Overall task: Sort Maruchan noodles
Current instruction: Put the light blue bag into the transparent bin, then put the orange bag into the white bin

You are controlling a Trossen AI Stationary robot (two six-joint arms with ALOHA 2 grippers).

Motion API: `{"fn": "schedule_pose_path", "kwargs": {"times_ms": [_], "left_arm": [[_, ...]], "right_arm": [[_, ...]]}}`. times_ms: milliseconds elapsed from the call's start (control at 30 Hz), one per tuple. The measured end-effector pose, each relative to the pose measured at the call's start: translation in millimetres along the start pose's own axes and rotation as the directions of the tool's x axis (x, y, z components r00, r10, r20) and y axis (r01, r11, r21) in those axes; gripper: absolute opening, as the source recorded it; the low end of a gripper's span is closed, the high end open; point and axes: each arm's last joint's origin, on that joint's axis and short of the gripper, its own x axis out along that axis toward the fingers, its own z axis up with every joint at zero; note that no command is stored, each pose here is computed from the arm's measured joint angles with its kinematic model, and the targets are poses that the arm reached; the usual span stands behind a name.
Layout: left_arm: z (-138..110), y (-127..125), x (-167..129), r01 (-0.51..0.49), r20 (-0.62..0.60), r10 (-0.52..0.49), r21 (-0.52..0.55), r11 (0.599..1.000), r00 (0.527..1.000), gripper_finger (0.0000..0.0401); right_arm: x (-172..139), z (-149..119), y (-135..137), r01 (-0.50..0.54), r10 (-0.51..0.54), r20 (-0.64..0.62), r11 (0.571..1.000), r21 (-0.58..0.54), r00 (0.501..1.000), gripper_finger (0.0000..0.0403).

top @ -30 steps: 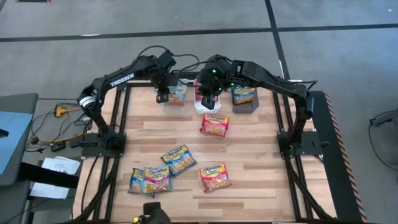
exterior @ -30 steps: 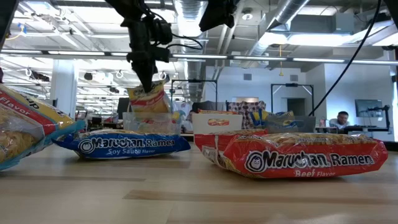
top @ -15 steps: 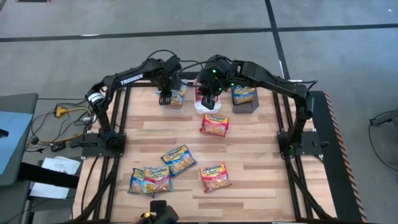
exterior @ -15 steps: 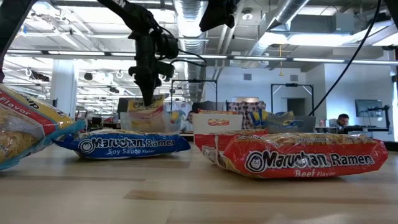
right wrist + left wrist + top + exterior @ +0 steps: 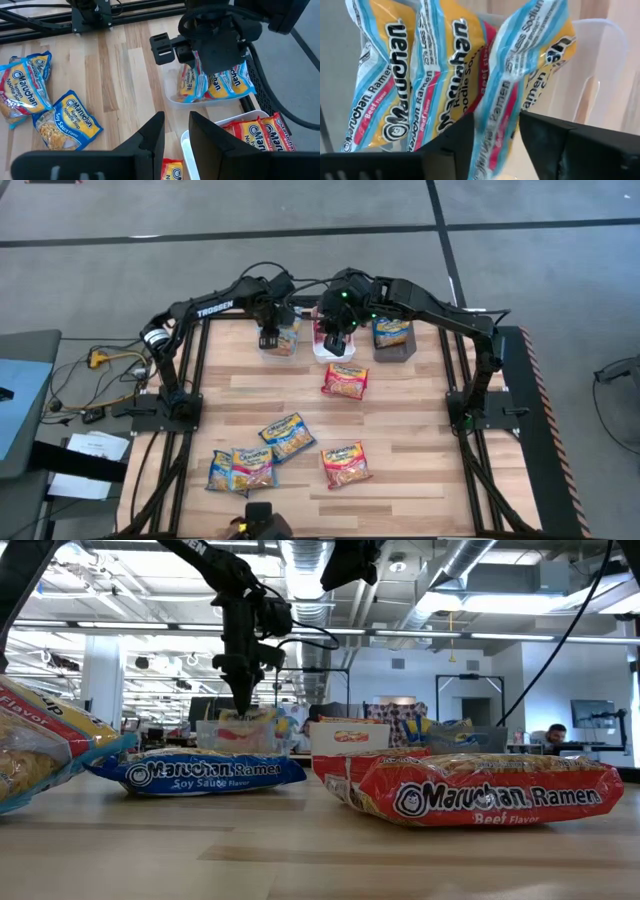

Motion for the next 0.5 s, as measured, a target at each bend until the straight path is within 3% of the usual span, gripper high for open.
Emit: {"fn": "schedule_pose_path", "kwargs": {"times_ms": [200,300,500], "left_arm": [[1,-2,0,-0.052,-0.042,0.051,-0.011,0.999,0.998,0.0184],[2,-1,-2,-0.097,-0.068,0.096,-0.018,0.995,0.993,0.0187],[7,4,-23,-0.090,-0.041,0.087,-0.084,0.992,0.995,0.0188]], "right_arm": [[0,0,0,0.000,0.000,0.000,1.000,0.000,1.000,0.0113],[0,0,0,0.000,0.000,0.000,1.000,0.000,1.000,0.0113],[0,0,0,0.000,0.000,0.000,1.000,-0.003,1.000,0.0113]]}}
